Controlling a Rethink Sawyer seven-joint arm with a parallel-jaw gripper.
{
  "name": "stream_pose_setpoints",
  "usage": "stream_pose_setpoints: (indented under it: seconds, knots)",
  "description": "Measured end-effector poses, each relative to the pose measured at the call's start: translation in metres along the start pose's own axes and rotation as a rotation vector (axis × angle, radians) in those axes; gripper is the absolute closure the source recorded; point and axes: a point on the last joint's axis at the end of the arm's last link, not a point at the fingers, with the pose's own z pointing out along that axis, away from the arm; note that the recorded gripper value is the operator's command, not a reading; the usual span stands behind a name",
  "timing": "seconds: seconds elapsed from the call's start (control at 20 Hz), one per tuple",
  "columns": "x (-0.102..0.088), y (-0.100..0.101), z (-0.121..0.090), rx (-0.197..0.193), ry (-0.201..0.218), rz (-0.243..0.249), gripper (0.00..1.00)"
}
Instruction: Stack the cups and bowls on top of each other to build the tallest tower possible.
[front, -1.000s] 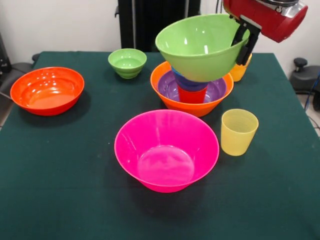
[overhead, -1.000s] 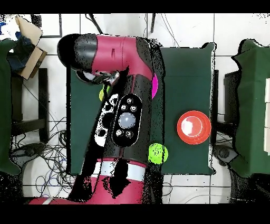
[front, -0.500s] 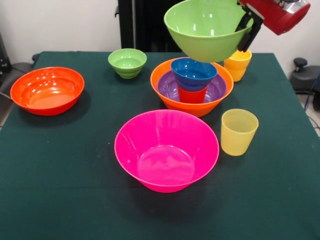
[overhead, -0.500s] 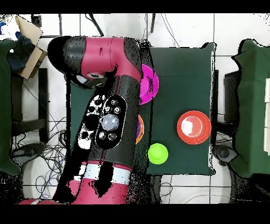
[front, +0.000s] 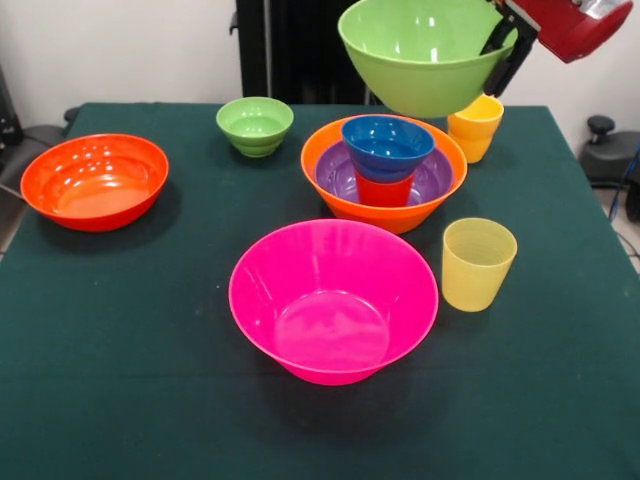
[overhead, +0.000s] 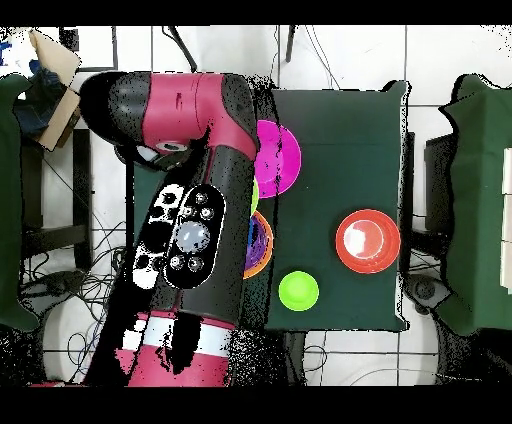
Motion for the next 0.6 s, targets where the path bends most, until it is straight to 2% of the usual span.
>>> stream_pose_setpoints:
  seconds: [0.3,0.6]
  knots:
    - [0.016,0.0,0.004,0.024,-0.019,-0.012,1.0]
    - [0.029,0.001,0.014,0.027,-0.052,-0.023,1.0]
